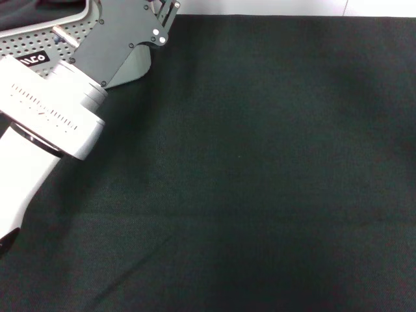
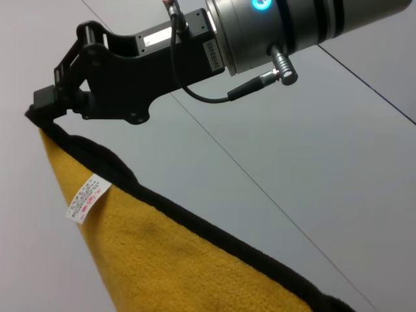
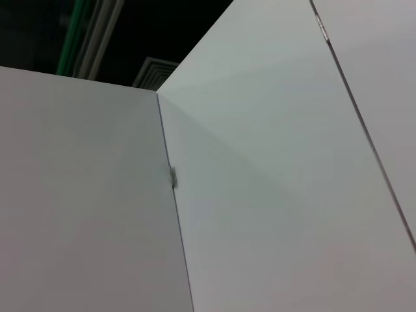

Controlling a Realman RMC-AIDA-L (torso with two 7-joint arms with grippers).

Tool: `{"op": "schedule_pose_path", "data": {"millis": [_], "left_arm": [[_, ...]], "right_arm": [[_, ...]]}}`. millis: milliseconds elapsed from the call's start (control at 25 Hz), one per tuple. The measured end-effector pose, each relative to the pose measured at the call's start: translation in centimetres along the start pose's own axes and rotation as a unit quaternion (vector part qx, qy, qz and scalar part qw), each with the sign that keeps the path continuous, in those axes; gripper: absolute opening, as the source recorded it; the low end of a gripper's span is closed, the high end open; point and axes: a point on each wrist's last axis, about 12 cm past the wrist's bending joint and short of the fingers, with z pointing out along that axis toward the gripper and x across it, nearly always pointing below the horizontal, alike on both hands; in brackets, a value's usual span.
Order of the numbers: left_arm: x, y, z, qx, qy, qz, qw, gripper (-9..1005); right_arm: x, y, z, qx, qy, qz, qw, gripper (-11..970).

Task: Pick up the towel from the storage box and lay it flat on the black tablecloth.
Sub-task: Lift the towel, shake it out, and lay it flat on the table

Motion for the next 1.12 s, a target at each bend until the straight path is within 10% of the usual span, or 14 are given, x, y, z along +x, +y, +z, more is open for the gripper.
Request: {"op": "schedule_pose_path", "data": {"millis": [800,1120], "left_arm": [[-0.2,0.0,-0.9,-0.007,-0.007,-0.009,1.000,136],[-0.4,0.7,-2.7,-0.027,-0.021,-0.096,0.995,43]], "right_arm": [[0.3,-0.9,-1.3,0.018,0.000,0.017,1.000,3],[1.2,-2.0,-4.6,0.044,0.002,0.037,0.998,2]]}}
